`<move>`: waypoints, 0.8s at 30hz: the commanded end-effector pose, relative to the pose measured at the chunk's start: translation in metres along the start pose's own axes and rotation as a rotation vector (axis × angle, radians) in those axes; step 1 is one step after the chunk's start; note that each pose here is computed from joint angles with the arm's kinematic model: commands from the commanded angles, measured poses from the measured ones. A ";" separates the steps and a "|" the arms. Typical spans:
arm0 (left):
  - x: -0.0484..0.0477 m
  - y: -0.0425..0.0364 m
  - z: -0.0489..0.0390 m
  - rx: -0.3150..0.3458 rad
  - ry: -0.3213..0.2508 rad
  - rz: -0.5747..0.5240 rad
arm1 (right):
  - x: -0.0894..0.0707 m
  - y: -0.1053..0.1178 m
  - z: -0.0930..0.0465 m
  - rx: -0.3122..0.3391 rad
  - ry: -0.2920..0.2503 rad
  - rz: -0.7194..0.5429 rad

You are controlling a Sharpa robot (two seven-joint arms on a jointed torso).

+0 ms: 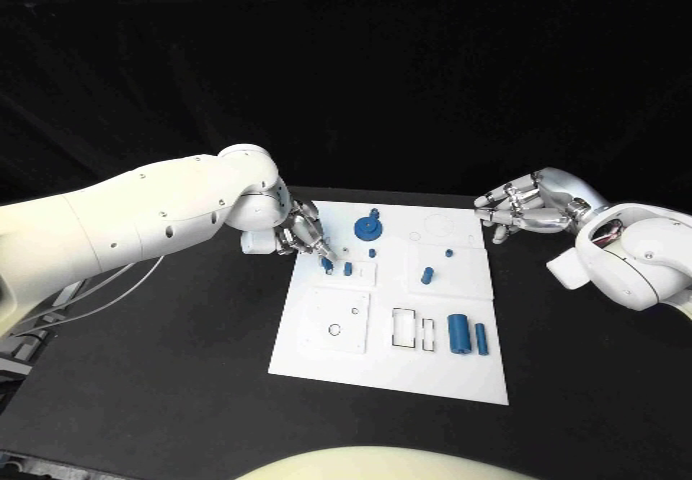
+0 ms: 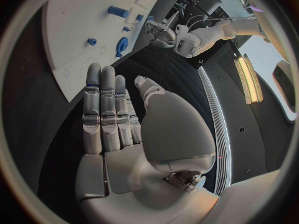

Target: Assemble the parts on the task board

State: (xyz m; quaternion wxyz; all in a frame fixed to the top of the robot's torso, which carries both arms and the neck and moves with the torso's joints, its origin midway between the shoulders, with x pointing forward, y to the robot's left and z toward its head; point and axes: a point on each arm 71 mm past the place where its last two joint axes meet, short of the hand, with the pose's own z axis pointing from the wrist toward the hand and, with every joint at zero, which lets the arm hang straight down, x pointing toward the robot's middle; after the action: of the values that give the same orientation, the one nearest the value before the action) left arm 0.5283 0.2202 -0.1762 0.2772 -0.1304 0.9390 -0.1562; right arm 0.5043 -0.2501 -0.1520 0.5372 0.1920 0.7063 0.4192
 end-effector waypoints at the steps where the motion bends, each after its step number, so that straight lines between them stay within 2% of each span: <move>1: -0.0044 -0.0027 -0.0100 0.051 -0.107 -0.051 | 0.000 0.001 0.000 -0.008 0.006 -0.002; 7: -0.0039 -0.0018 -0.0283 0.119 -0.305 -0.038 | 0.001 0.002 -0.001 -0.014 0.003 0.000; 12: 0.0067 0.0028 -0.0380 0.187 -0.478 -0.017 | 0.001 0.003 -0.003 -0.022 -0.003 -0.002; 16: 0.0199 0.0075 -0.0389 0.234 -0.573 -0.009 | 0.001 0.004 -0.003 -0.029 -0.004 -0.007; 24: 0.0405 0.0118 -0.0345 0.297 -0.704 0.002 | 0.002 0.005 -0.005 -0.037 -0.005 -0.012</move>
State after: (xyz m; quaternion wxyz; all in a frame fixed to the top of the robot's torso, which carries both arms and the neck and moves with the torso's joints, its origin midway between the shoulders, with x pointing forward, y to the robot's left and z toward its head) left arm 0.4734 0.2262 -0.1816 0.5321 -0.1487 0.8043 -0.2186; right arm 0.4988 -0.2481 -0.1499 0.5379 0.1861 0.7028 0.4267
